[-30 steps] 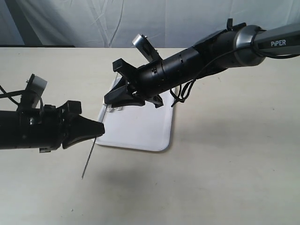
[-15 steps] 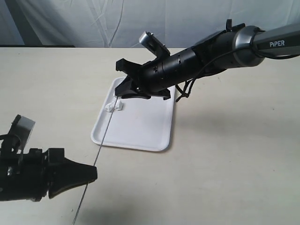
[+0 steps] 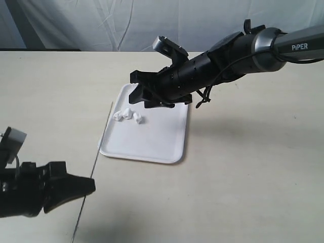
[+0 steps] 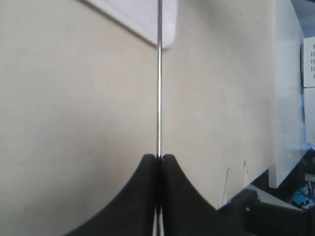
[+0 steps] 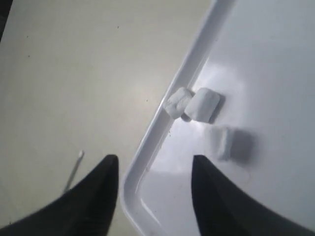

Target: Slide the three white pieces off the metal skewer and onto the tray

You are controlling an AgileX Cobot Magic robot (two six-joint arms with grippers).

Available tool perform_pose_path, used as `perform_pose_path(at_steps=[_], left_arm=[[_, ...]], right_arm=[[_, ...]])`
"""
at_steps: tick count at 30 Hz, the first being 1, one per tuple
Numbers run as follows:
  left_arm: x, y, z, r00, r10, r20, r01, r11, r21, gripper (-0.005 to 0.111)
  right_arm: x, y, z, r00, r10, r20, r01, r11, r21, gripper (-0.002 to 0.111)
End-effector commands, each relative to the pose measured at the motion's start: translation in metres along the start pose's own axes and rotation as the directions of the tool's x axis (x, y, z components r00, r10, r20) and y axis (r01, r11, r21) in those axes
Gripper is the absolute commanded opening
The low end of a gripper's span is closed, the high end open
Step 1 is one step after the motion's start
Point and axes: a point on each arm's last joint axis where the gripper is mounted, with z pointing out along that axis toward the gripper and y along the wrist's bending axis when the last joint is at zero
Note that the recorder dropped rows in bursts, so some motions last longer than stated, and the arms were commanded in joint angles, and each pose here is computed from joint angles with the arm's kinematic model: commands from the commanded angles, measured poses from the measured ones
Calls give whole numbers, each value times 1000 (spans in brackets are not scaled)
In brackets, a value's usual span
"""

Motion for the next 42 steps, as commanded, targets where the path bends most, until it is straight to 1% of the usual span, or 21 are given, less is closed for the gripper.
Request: perform_pose_path(at_steps=[1, 3, 6, 9, 10, 12, 15, 17, 19, 21, 22, 26, 27, 29, 30, 31, 33, 35, 38, 39, 42], left_arm=[[-27, -18, 0, 995, 67, 76, -68, 998, 14, 0], [-43, -24, 1, 991, 64, 121, -64, 998, -9, 0], [-56, -23, 9, 994, 74, 78, -70, 996, -63, 0], [-68, -15, 22, 997, 45, 58, -39, 995, -94, 0], [-73, -13, 27, 997, 51, 56, -46, 994, -100, 0], [-84, -10, 36, 996, 61, 58, -55, 993, -102, 0], [-97, -2, 53, 999, 17, 31, -14, 995, -100, 0], [-104, 2, 65, 1000, 10, -2, -10, 997, -79, 0], [-110, 7, 78, 999, 17, -35, -19, 999, -45, 0], [-113, 12, 90, 998, 31, -62, -34, 999, -43, 0], [-114, 17, 105, 995, 44, -94, -49, 998, -50, 0], [-122, 10, 142, 980, 136, -147, -139, 990, -11, 0], [-124, 8, 149, 979, 138, -151, -140, 990, -5, 0], [-129, 11, 160, 981, 126, -147, -133, 991, -35, 0], [-131, 15, 166, 982, 113, -152, -120, 992, -41, 3], [-131, 15, 169, 981, 109, -163, -114, 993, -20, 7], [-129, 16, 170, 978, 112, -177, -116, 993, -12, 15], [-129, 13, 169, 977, 109, -184, -107, 994, 22, 17], [-132, -3, 161, 976, 135, -172, -123, 989, 78, 15], [-133, -13, 154, 974, 160, -162, -147, 985, 91, 11], [-135, -33, 137, 959, 249, -138, -236, 966, 102, 0]], right_arm=[[0, 3, -3, 1000, -19, -25, 18, 999, -29, 54], [1, 6, -4, 999, -19, -31, 17, 999, -45, 54], [-4, 15, -14, 999, -38, 2, 38, 998, -48, 54], [-13, 29, -30, 995, -69, 67, 72, 997, -41, 54], [-15, 35, -37, 993, -86, 83, 90, 995, -44, 54], [-18, 44, -47, 987, -116, 108, 122, 991, -50, 54], [-20, 56, -61, 977, -174, 124, 180, 983, -40, 54], [-18, 62, -69, 971, -211, 114, 218, 975, -45, 54], [-16, 66, -73, 967, -236, 98, 242, 969, -55, 54], [-14, 68, -74, 966, -248, 76, 253, 965, -71, 54], [-12, 69, -74, 966, -249, 61, 254, 963, -87, 54], [-10, 70, -74, 965, -259, 35, 261, 960, -100, 54], [-9, 70, -74, 964, -265, 27, 266, 959, -101, 54], [-7, 69, -74, 959, -284, 6, 284, 955, -92, 54], [-6, 69, -75, 954, -299, -7, 298, 951, -89, 54], [-5, 69, -76, 952, -306, -13, 303, 949, -89, 54], [-6, 74, -81, 949, -315, 4, 314, 945, -88, 54], [-9, 79, -90, 938, -343, 38, 345, 937, -62, 54], [-9, 89, -111, 894, -445, 48, 445, 896, 3, 54], [-8, 94, -120, 881, -471, 49, 470, 882, 30, 54], [-8, 103, -140, 863, -501, 69, 494, 864, 96, 54]])
